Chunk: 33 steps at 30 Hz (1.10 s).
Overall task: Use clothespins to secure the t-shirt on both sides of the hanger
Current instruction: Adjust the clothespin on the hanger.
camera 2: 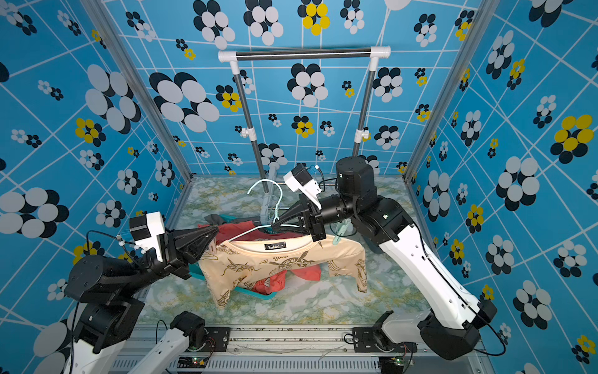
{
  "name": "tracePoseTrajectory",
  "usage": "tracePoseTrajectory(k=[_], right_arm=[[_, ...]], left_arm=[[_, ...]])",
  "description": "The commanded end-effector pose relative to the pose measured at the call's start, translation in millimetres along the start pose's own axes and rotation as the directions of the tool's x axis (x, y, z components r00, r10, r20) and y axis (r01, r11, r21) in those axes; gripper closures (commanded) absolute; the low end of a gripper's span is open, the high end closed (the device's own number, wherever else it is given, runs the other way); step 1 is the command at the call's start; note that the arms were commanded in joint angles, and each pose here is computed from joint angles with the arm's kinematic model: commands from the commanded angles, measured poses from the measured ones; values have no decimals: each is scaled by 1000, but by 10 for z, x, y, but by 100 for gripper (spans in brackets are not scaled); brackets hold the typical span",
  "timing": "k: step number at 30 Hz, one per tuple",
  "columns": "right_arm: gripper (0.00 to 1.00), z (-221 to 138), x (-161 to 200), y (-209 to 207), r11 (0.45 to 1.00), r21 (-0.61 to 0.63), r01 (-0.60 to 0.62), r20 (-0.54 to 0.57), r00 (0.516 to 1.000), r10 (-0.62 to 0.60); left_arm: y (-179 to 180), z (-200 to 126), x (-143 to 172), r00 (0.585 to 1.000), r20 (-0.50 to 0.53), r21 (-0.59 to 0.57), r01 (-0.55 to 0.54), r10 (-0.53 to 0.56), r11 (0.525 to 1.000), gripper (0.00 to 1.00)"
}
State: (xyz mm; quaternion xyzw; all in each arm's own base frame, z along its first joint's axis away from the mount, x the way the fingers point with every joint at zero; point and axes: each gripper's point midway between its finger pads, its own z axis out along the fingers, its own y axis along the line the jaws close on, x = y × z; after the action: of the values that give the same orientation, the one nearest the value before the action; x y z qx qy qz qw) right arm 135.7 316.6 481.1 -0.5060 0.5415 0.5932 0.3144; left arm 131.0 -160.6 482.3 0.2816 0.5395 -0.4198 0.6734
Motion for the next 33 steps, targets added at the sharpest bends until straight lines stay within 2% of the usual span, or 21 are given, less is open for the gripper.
tracePoseTrajectory(k=[1, 5, 6, 7, 8, 10, 19, 25, 30, 33], right_arm=[[100, -28, -182, 347, 985, -135, 105, 46, 994, -100], [100, -22, -211, 336, 985, -134, 105, 52, 994, -99], [100, -19, -214, 326, 986, -134, 100, 51, 994, -94], [100, -10, -211, 313, 986, -135, 95, 50, 995, -89], [100, -7, -221, 308, 986, -136, 92, 50, 995, -86], [100, -3, -230, 302, 987, -137, 87, 51, 995, -81], [100, -21, -357, 376, 980, -154, 125, 82, 990, -114], [100, -32, -352, 396, 979, -160, 129, 83, 990, -117], [100, -32, -307, 400, 978, -164, 127, 80, 990, -115], [100, -20, -298, 371, 979, -163, 119, 76, 991, -107]], left_arm=[[164, 14, -2, 998, 32, -71, 52, -50, 996, 100], [124, 10, 14, 998, 33, -47, 46, -44, 998, 100], [113, 10, 20, 999, 29, -40, 41, -40, 998, 90], [109, 12, 19, 999, 29, -37, 41, -40, 998, 86], [106, 15, 33, 999, 24, -34, 40, -39, 999, 88], [92, 18, 41, 999, 19, -23, 42, -41, 999, 100], [158, 18, 133, 997, 25, -40, 77, -76, 996, 100], [298, -33, 70, 995, 73, -127, 73, -64, 989, 100], [582, -40, 34, 987, 125, -250, 127, -98, 960, 100], [686, -9, 19, 979, 154, -264, 172, -134, 949, 100]])
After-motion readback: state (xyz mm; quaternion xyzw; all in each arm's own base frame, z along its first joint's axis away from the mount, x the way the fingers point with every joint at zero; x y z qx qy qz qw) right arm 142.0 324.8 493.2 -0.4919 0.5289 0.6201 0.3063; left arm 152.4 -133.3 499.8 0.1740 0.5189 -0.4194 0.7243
